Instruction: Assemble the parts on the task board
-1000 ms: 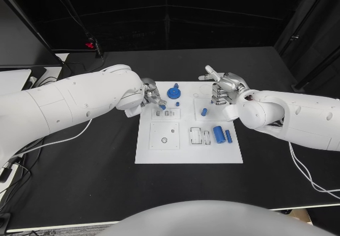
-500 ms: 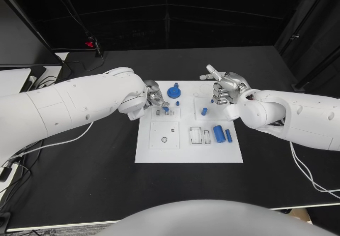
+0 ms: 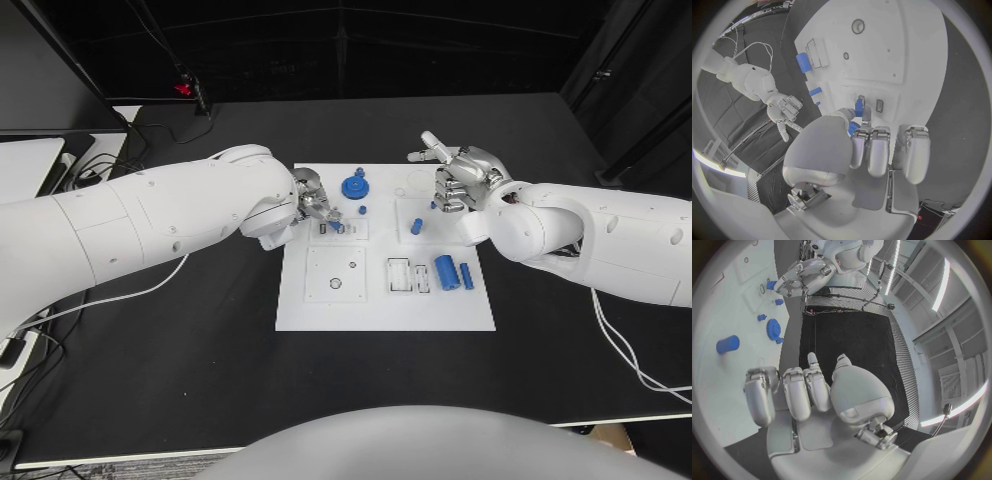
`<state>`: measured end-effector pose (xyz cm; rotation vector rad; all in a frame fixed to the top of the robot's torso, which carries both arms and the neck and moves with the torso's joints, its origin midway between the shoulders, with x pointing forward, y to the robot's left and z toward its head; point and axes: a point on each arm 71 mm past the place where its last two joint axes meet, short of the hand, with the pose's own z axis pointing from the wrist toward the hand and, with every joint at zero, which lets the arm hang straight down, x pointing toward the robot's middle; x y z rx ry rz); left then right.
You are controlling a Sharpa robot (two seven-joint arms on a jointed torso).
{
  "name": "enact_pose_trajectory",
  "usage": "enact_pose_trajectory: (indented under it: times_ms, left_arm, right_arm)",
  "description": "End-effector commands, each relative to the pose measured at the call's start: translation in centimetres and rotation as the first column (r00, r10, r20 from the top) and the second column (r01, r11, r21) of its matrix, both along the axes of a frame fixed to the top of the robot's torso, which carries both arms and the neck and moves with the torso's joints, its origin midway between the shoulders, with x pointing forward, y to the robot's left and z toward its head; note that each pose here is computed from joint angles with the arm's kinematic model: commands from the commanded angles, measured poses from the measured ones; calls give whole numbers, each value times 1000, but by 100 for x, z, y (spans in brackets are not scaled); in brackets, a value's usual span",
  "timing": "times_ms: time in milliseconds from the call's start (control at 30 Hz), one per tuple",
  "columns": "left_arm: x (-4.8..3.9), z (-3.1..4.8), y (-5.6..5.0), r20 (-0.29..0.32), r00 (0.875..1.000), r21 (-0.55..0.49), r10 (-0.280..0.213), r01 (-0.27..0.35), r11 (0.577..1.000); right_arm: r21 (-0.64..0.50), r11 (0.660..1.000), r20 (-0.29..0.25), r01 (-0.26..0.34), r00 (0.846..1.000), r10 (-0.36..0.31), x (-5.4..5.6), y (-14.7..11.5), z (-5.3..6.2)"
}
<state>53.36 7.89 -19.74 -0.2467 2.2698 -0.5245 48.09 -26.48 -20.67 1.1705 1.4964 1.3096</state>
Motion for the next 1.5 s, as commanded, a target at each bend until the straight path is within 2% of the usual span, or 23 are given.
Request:
enact_pose_trajectory:
  times_ms: [33, 400, 1067, 1500]
  left_arm:
    - [23, 26, 8, 57, 998, -8, 18, -18, 1000]
    - [38, 18, 22, 90, 995, -23, 34, -32, 999]
    - [1, -43, -18, 42, 999, 16, 11, -12, 1000]
    - [-4, -63, -30, 33, 999, 28, 10, -11, 1000]
  right_arm:
    - [8, 1000, 11, -9, 1000, 9, -1, 10, 17]
    - [8, 1000, 11, -8, 1000, 8, -3, 4, 18]
    - [9, 1000, 13, -9, 1000, 9, -6, 7, 20]
    - [9, 1000, 13, -10, 1000, 10, -6, 5, 21]
